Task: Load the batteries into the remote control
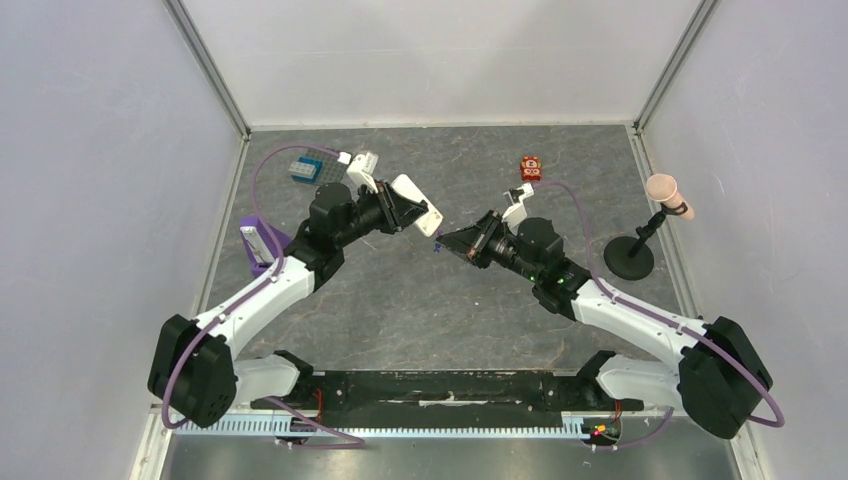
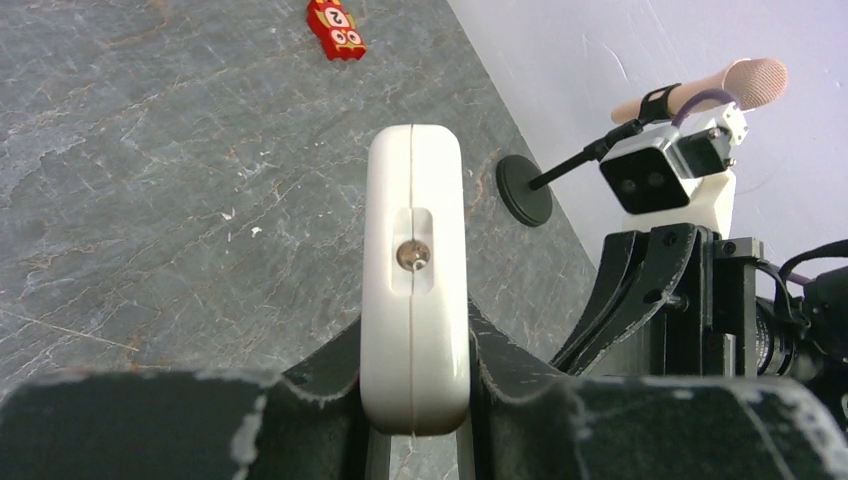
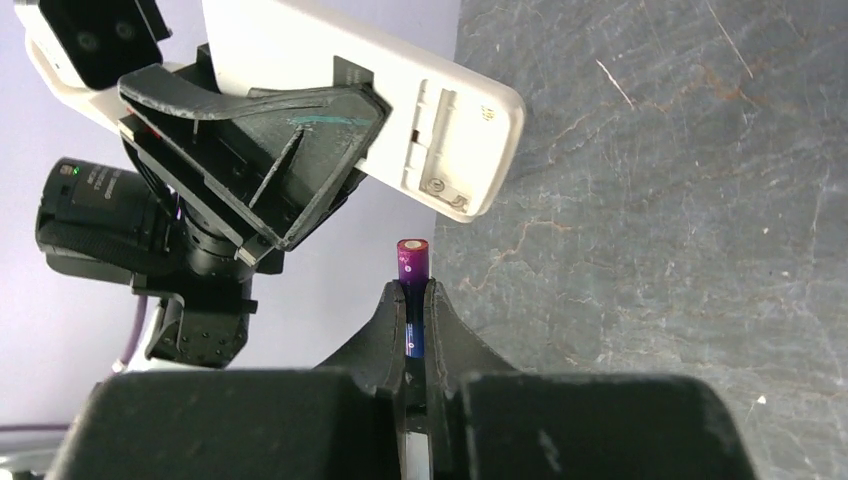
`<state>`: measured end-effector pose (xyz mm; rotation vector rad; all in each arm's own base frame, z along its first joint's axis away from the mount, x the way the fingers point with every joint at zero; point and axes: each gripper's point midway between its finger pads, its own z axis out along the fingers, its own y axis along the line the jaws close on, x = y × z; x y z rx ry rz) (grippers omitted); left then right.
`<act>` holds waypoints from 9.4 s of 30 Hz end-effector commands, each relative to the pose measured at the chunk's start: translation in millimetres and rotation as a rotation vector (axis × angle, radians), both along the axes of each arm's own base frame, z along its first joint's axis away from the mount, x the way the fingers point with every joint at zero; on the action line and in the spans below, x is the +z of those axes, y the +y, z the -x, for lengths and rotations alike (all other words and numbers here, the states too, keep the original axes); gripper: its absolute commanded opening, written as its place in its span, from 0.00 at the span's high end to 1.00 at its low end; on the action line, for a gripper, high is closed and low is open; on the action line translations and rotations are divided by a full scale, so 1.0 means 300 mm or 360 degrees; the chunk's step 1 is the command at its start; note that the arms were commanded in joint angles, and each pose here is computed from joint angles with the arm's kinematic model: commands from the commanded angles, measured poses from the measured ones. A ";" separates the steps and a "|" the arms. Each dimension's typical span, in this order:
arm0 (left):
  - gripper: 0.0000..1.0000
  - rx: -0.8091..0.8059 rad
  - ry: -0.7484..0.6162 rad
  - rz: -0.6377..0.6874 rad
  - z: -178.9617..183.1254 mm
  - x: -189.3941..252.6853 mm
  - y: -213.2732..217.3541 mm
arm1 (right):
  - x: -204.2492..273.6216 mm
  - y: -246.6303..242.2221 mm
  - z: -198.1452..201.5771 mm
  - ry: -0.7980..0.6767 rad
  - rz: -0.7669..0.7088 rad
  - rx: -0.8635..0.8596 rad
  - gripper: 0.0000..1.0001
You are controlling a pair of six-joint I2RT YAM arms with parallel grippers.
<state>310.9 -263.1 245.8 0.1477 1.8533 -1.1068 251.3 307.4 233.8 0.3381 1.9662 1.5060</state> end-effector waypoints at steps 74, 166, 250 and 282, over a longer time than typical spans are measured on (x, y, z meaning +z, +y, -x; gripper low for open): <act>0.98 -0.0139 0.0103 -0.0020 0.074 -0.054 -0.010 | -0.152 0.084 -0.021 0.0925 -0.0365 -0.0092 0.95; 0.98 -0.0231 0.0497 -0.0176 0.104 -0.168 -0.029 | -0.321 0.087 -0.022 0.1280 -0.0298 -0.0234 0.77; 0.98 -0.0697 0.1029 -0.0052 0.218 -0.189 -0.137 | -0.189 -0.010 0.136 -0.0180 0.0313 0.0667 0.19; 0.98 -0.0676 0.1041 -0.0035 0.211 -0.188 -0.140 | -0.230 -0.030 0.104 -0.0191 0.0468 0.0620 0.35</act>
